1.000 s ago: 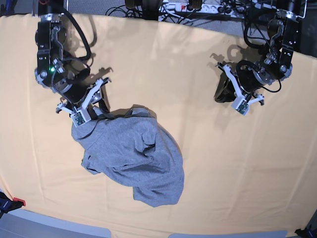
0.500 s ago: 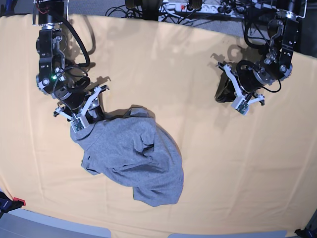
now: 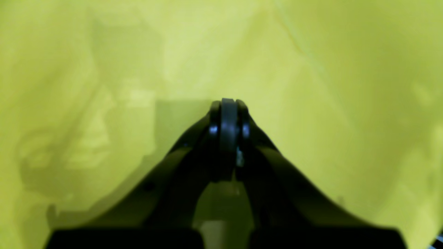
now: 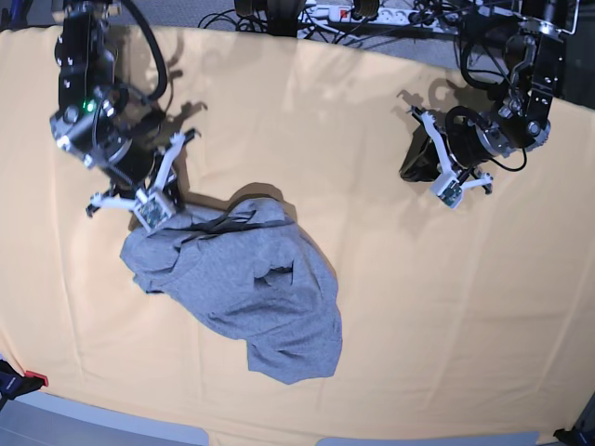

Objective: Layout the t-shirt on the table in an organized manner, then fold the t-shirt properly
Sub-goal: 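Drag the grasped shirt edge away from the pile with the right gripper, then release and regrasp the shirt fabric with the right gripper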

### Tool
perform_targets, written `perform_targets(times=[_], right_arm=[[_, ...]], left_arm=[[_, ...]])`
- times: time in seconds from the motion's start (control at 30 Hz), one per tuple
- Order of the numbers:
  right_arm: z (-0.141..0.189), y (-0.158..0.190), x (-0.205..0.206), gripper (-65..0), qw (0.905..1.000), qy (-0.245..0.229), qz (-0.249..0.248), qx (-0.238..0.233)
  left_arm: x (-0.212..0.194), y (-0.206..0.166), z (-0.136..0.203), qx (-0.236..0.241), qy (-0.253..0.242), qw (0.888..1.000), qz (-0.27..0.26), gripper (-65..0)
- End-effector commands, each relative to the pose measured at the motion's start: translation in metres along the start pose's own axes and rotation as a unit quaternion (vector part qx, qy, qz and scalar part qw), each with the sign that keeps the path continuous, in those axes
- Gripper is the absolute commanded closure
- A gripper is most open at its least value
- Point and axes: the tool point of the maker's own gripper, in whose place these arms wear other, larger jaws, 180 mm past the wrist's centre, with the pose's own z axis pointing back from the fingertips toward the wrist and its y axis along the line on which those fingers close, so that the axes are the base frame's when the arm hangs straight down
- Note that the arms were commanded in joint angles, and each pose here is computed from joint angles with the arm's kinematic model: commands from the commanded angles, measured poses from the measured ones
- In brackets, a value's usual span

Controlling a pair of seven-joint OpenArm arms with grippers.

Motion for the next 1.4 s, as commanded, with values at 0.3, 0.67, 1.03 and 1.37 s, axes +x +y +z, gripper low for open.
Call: perform_targets(times=[0.3,0.67,1.03,1.37], right_arm=[[0.059,0.014,-0.001,0.0,0.9985,-0.004,0.028,-0.047],[0.094,-0.054,-0.042,0.0,0.9767,0.049,-0.023,-0.207],[0.111,-0.054,-0.079,0.0,0.9627,0.104,-0.096,-0.231],[0.100,0.035,-0.075,-37.7,0.9907,0.078,-0.111,-0.006]], left_arm=[[0.016,-0.017,0.017,-0.079,-0.023,0.996,-0.041,0.0],[0.021,-0.021,0.018,-0.090,-0.038,0.995,-0.027,0.0],[0.022,-0.020,0.018,-0.089,-0.039,0.995,-0.028,0.0],[0.022,-0.020,0.017,-0.089,-0.039,0.995,-0.028,0.0]])
